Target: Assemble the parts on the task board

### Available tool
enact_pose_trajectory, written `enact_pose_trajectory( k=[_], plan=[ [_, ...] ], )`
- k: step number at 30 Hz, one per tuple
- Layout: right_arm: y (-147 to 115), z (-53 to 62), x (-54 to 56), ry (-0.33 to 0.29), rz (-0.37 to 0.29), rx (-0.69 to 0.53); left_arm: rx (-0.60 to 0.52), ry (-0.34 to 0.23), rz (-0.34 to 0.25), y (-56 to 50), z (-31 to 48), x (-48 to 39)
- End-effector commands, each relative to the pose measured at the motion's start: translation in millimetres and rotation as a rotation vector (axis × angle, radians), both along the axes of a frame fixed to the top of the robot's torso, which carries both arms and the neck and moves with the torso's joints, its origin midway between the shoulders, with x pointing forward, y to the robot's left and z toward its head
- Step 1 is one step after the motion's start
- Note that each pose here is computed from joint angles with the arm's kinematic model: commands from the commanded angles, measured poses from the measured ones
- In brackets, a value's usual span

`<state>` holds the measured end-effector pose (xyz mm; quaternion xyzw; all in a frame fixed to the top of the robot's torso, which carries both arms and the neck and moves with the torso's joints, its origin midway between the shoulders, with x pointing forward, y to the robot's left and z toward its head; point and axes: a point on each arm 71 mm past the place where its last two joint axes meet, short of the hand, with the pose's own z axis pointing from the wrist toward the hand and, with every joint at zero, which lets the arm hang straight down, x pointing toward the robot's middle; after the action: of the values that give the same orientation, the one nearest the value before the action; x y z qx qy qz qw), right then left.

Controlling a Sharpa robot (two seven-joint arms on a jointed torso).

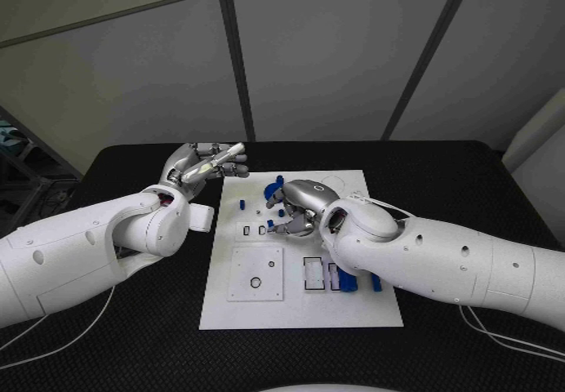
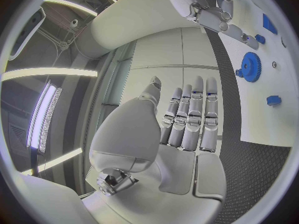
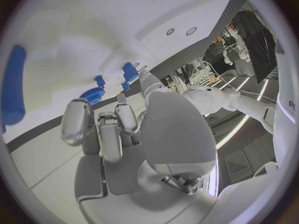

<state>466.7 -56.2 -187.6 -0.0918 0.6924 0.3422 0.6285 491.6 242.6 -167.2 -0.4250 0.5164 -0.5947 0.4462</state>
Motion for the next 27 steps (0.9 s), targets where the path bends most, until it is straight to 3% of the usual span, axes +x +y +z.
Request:
enact_pose_trajectory(
  k=[1, 7, 10, 14, 19, 27],
  plan=[
    [-4, 13.8, -6.9, -0.068, 0.084, 0.186, 0.07, 0.005, -0.047, 0.0, -1.1, 0.3],
    [-23, 20.5, -15.7, 0.053, 0.186, 0.279, 0.188, 0.046, -0.164, 1.2, -7.2, -1.0],
    [-38, 27.6, -15.8, 0.136, 0.183, 0.327, 0.263, 0.074, -0.208, 3.1, -9.7, -1.8],
    [-64, 37.1, -12.7, 0.2, 0.14, 0.396, 0.395, 0.108, -0.24, 3.9, -10.9, -0.6],
    [-92, 50.1, -6.9, 0.22, 0.083, 0.461, 0.572, 0.185, -0.29, -0.1, -13.6, 0.6],
    [-126, 61.6, 5.0, 0.221, 0.006, 0.511, 0.818, 0.314, -0.294, -7.8, -12.5, 8.6]
  ],
)
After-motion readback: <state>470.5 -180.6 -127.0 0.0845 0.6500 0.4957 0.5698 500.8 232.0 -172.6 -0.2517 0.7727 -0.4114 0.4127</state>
